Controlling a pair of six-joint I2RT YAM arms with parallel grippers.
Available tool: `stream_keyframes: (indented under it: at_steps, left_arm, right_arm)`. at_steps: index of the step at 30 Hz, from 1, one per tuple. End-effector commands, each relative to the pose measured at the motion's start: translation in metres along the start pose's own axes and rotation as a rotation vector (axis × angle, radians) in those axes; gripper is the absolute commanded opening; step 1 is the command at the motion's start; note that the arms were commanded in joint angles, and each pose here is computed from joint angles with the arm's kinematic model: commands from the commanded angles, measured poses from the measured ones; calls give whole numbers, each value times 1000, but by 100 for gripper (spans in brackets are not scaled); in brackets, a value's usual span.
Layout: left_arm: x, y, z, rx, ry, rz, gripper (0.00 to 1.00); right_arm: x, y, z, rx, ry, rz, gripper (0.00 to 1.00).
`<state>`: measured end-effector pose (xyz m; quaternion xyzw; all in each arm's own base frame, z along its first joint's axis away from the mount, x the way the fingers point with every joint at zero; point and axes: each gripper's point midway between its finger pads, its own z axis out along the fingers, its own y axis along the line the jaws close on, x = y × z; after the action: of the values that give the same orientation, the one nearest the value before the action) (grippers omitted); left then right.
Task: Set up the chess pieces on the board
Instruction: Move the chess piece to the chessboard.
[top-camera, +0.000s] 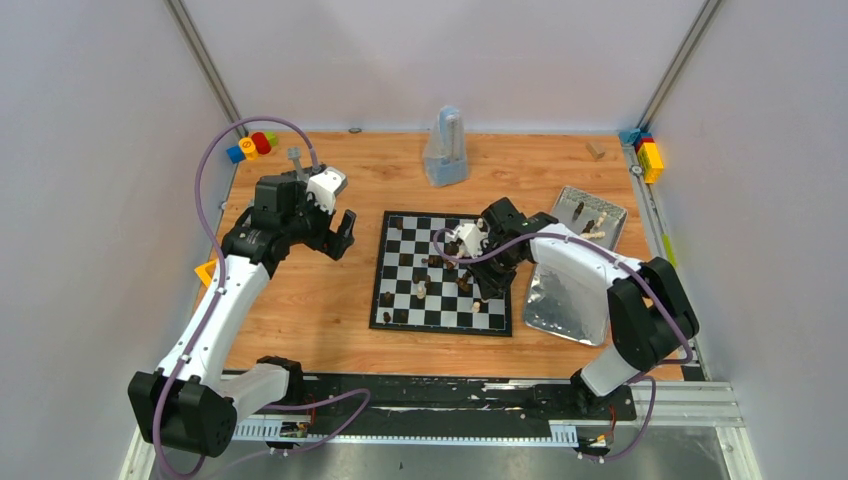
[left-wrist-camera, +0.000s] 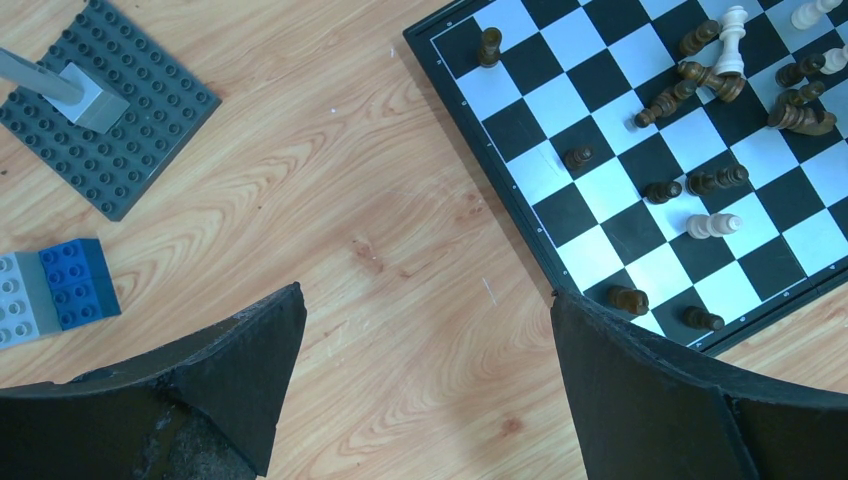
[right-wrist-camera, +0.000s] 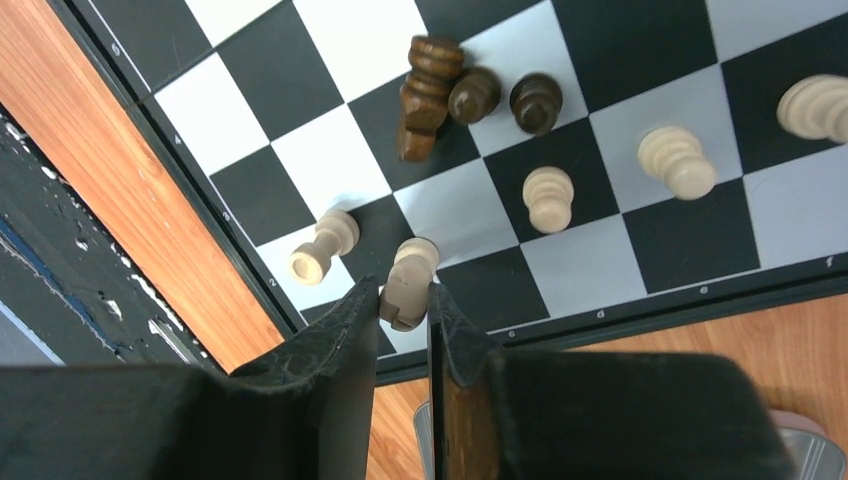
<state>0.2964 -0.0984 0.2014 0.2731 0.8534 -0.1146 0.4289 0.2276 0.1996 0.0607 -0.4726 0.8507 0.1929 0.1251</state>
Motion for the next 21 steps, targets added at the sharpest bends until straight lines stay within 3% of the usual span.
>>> stream_keyframes:
  at_steps: [1,16,18,21]
  left_arm:
    - [-8,2,-4,-13,-35,29,100]
    - [-8,2,-4,-14,-37,31,100]
    - [-8,2,-4,-17,-38,31,100]
    - [-8,2,-5,-18,-39,31,100]
  right_arm:
    - [12,0,-11,41,8,-32,5]
    - [37,0,-14,70,59,-30,5]
    - [37,0,-14,69,57,-28,10]
    - [31,1,-17,72,36,-26,28]
